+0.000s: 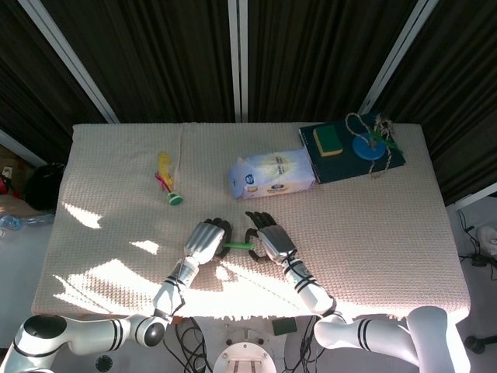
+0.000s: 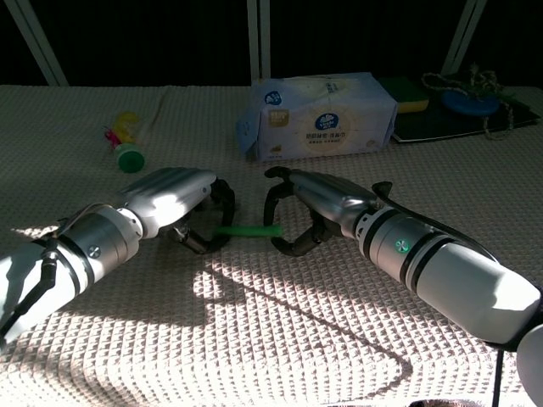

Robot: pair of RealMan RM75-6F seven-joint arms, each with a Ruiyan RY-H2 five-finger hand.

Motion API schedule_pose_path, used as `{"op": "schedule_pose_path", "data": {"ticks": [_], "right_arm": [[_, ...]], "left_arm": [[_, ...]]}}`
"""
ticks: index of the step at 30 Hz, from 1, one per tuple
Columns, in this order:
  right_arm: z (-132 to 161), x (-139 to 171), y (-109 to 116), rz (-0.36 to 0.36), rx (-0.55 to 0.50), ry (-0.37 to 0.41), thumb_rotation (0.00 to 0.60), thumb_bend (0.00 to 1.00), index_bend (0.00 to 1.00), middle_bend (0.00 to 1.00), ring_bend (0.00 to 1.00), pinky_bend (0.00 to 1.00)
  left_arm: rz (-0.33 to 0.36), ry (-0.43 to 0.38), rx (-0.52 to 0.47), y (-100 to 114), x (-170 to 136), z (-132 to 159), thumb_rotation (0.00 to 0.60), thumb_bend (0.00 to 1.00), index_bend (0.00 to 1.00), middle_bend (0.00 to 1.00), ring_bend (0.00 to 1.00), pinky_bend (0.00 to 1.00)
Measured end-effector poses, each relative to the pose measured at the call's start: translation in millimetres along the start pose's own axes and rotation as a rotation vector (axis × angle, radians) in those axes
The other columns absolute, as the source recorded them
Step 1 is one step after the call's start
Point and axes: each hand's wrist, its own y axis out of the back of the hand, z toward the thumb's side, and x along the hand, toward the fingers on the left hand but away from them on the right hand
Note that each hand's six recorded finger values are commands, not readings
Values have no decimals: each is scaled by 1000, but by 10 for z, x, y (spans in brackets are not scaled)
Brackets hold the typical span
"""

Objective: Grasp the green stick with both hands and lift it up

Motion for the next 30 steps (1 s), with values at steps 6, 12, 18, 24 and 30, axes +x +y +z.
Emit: {"op": "schedule_pose_path", "data": {"ticks": [6, 12, 18, 24, 30], "right_arm": [[-3, -12, 2, -14, -5, -1, 600, 379, 517, 21, 0, 0], [-4, -19, -11, -7, -5, -1, 600, 379, 520, 21, 0, 0], [0, -24, -9, -9, -6, -1, 600, 380, 535, 23, 0, 0], [-3, -15, 8, -19, -6, 0, 600, 383, 555, 25, 0, 0], [26, 6, 46, -32, -13, 12, 600, 389, 558, 25, 0, 0]], "left_arm": [[-1, -2, -4, 1, -3, 5, 588, 300, 541, 341, 273, 374], [0, 0, -4, 0, -7, -3, 589, 299, 541, 341, 273, 373], [1, 0, -7, 5, -6, -6, 589, 300, 541, 341, 273, 373], [5, -8, -9, 17, -13, 13, 588, 299, 541, 341, 273, 373], [15, -18, -25, 66, -27, 34, 587, 299, 547, 341, 273, 376]]}}
